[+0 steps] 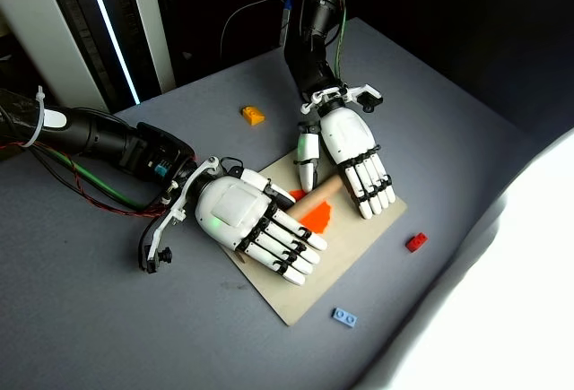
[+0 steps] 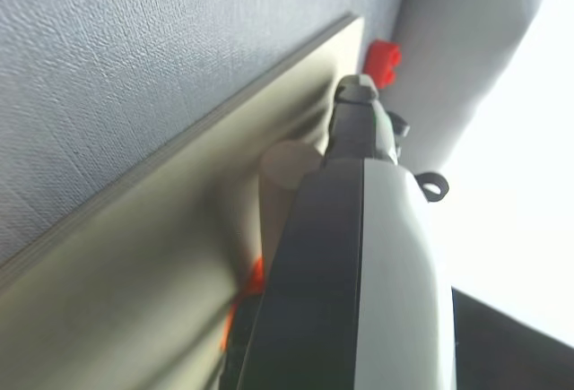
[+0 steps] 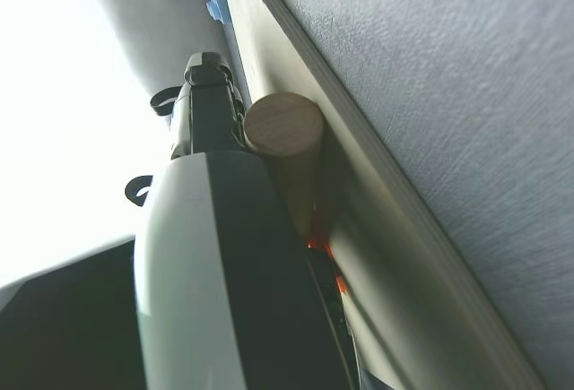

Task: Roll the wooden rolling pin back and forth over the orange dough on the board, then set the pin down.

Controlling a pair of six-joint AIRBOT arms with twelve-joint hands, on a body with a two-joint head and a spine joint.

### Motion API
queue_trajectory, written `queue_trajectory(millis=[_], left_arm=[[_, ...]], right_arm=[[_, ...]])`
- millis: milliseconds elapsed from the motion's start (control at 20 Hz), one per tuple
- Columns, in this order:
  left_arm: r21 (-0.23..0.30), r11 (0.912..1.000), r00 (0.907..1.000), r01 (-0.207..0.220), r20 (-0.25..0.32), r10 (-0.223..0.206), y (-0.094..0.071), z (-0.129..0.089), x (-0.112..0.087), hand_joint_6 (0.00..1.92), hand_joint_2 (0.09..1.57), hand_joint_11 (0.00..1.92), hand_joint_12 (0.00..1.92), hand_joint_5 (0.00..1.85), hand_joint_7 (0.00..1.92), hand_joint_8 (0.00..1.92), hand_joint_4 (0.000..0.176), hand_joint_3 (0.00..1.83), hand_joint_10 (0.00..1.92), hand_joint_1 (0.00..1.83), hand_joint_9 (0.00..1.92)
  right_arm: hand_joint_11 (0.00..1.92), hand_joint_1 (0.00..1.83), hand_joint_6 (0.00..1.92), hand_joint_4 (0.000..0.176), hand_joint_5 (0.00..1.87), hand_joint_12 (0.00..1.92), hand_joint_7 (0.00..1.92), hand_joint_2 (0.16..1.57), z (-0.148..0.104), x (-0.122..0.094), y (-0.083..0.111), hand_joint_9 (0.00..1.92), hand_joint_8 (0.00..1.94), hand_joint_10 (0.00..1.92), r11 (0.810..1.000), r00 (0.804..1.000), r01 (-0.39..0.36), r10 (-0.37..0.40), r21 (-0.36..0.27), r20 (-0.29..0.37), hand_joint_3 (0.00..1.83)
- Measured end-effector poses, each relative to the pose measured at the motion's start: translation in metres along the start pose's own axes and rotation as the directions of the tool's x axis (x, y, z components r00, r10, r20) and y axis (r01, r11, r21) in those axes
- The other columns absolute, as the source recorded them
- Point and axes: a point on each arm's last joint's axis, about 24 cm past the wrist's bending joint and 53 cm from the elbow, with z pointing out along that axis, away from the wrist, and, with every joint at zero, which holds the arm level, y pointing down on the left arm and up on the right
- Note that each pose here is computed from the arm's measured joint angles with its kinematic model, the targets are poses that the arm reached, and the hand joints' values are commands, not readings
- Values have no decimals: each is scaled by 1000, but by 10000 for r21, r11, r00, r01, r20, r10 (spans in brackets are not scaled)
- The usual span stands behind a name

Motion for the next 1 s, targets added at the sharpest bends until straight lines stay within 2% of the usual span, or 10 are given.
queue_trajectory(millis=[600, 1000], left_arm=[[-72, 10000, 10000, -35, -53, 35, 4, 9, -2, 0, 1366, 0, 0, 0, 0, 0, 0, 21, 0, 0, 0], [-2, 10000, 10000, -8, -31, 8, -1, 21, -2, 0, 1374, 0, 0, 0, 0, 0, 0, 22, 0, 0, 0]], right_arm=[[0, 0, 5, 0, 53, 0, 68, 1452, 10, -6, -2, 33, 5, 4, 10000, 10000, -5, 5, -50, 88, 0], [0, 0, 6, 0, 65, 0, 69, 1450, 14, -10, -10, 24, 0, 0, 9995, 9997, -118, 112, 288, 200, 0]])
